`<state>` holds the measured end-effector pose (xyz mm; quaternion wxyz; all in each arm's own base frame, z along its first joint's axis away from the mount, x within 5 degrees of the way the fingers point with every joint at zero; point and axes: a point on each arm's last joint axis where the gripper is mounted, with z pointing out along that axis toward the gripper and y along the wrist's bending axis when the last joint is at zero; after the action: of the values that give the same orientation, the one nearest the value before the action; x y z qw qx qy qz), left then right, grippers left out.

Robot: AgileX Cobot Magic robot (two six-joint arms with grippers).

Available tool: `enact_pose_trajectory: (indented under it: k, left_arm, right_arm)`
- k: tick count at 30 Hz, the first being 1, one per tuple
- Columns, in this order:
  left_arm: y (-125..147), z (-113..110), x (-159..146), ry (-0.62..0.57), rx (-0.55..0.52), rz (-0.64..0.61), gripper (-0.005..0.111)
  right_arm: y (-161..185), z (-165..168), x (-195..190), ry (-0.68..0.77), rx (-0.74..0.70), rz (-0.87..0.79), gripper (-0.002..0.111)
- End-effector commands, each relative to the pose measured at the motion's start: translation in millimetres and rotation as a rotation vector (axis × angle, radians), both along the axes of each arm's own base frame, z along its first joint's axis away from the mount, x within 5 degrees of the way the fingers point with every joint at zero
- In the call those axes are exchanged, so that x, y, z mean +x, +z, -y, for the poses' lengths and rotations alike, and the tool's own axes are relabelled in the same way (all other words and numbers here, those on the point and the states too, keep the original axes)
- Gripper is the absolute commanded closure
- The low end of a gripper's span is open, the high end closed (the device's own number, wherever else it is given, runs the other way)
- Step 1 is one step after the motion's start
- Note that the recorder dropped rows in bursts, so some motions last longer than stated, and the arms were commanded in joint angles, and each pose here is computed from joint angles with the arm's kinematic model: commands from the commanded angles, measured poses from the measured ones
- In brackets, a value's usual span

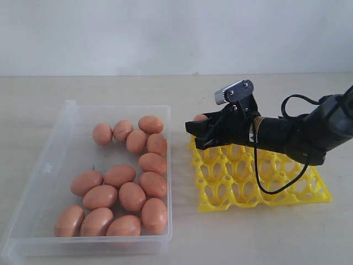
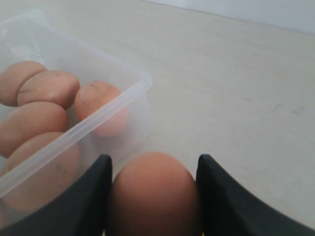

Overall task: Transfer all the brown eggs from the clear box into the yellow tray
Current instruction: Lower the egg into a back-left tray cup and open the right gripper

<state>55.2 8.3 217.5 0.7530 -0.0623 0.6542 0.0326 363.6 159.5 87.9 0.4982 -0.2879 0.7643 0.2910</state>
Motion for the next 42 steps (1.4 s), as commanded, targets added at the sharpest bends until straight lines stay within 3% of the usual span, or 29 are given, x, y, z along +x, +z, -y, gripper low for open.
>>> enact_pose_trajectory:
  k: [1, 6, 8, 13, 15, 22, 26, 34, 36, 39, 42]
  left_arm:
    - [0, 0, 0, -0.001, 0.009, -0.001, 0.103]
    - [0, 0, 0, -0.001, 0.009, -0.001, 0.103]
    - [0, 0, 0, -0.001, 0.009, -0.001, 0.103]
    - [0, 0, 0, -0.001, 0.009, -0.001, 0.103]
    - [0, 0, 0, -0.001, 0.009, -0.001, 0.103]
    - [0, 0, 0, -0.001, 0.009, -0.001, 0.103]
    - [0, 0, 0, -0.001, 0.009, -0.001, 0.103]
    - [0, 0, 0, -0.001, 0.009, -0.001, 0.103]
    - [0, 0, 0, -0.001, 0.009, -0.001, 0.103]
    - [0, 0, 0, -0.001, 0.009, -0.001, 0.103]
    - [0, 0, 0, -0.001, 0.009, -0.001, 0.103]
  right_arm:
    - [-2, 1, 1, -0.023, -0.007, -0.027, 0.109]
    - [-1, 0, 1, -0.035, 0.028, -0.056, 0.103]
    - [-1, 0, 0, -0.026, 0.04, -0.064, 0.092]
    - [-1, 0, 0, -0.042, 0.063, -0.097, 0.051]
    - [-2, 0, 0, -0.048, 0.051, -0.104, 0.047]
    - [3, 3, 2, -0.066, 0.04, -0.103, 0.048]
    - [27, 7, 3, -0.095, 0.054, -0.097, 0.048]
    - [91, -1, -13, 0.024, 0.082, -0.035, 0.049]
    - [106, -13, -25, 0.132, 0.097, -0.016, 0.06]
    - [125, -37, -44, 0.252, 0.044, 0.045, 0.102]
    - [142, -69, -49, 0.256, -0.044, 0.022, 0.109]
